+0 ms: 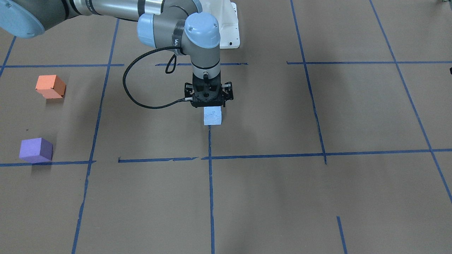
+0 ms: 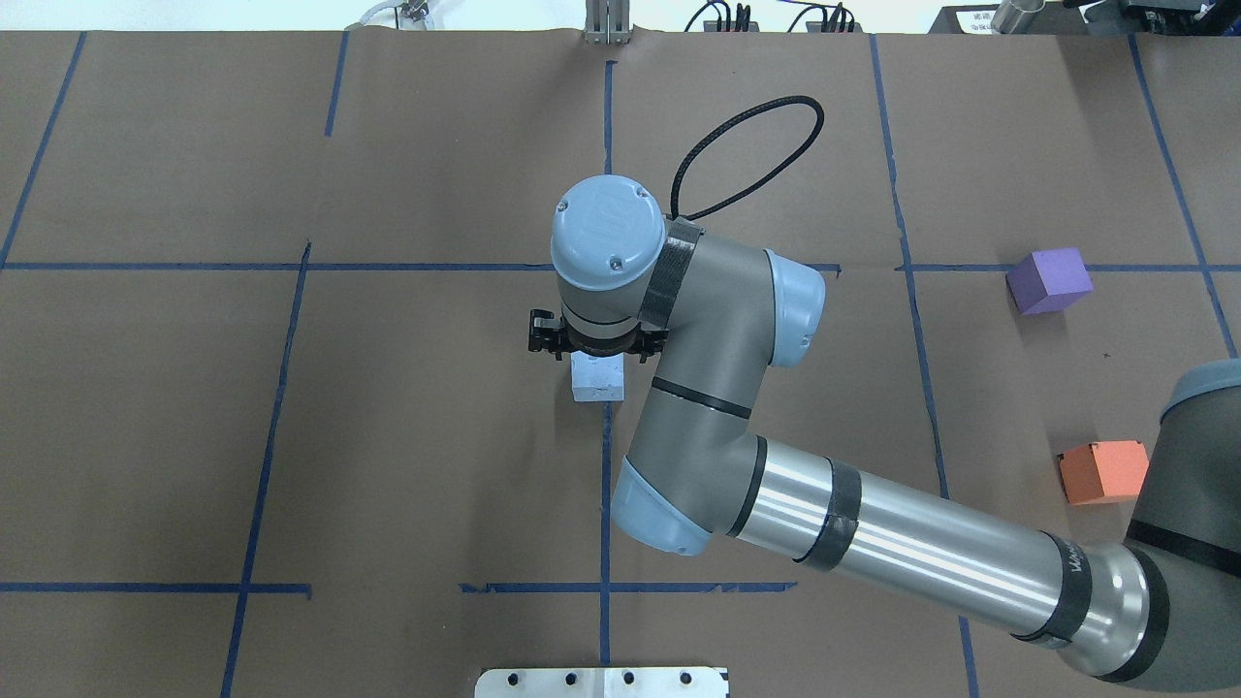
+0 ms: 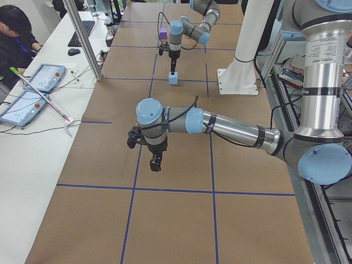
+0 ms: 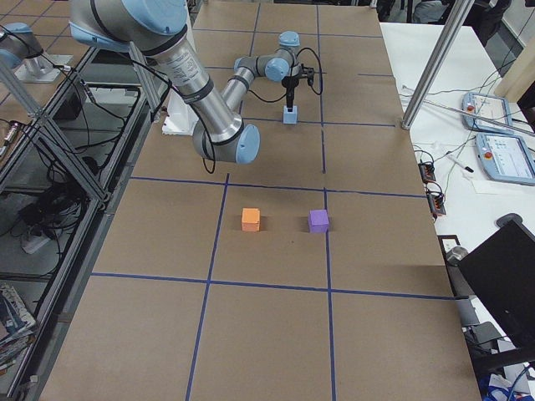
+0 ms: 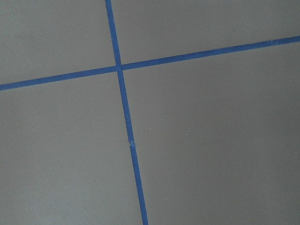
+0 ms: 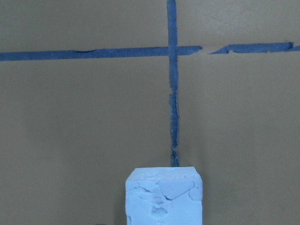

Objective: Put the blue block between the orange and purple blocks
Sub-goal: 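Move the right gripper over the light blue cube and grasp it, then lift and carry the light blue cube with the right gripper toward the purple cube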

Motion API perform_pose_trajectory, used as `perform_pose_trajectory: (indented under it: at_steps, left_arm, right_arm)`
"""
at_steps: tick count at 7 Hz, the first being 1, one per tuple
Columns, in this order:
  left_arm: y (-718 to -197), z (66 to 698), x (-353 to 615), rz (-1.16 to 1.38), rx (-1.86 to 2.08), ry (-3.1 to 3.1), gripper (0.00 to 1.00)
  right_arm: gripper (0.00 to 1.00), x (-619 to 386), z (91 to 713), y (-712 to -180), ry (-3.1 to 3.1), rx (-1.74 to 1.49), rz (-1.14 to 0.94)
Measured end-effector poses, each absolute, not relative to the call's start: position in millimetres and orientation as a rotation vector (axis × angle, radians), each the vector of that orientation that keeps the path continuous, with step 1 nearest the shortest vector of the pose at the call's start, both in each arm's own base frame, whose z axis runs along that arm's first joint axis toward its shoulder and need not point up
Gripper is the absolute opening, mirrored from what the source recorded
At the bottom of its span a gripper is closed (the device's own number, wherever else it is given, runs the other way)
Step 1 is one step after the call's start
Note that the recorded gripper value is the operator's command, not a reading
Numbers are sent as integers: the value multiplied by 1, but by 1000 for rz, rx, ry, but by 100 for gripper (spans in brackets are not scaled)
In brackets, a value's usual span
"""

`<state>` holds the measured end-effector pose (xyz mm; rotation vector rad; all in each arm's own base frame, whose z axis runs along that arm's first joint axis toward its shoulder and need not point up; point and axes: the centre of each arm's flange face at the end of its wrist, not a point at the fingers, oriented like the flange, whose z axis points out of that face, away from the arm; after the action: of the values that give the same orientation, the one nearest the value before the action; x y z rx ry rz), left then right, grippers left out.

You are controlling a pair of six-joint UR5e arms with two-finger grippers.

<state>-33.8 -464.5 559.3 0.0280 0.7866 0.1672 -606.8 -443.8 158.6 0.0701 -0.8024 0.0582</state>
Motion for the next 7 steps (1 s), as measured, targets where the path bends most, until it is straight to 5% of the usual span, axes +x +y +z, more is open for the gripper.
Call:
perform_pose_trajectory:
  at_steps: [3,5,7]
  left_arm:
    - [-464,560,-34,166,27,787,100]
    - [-464,560,-34,166,27,787,100]
    - [-464,560,-35,166,27,787,100]
  right_arm:
    - [100,-635,180,-440,-761,53,24]
    - [18,-645,190,-444,-742,48,13]
    - [14,-649,183,-447,-763,57,8]
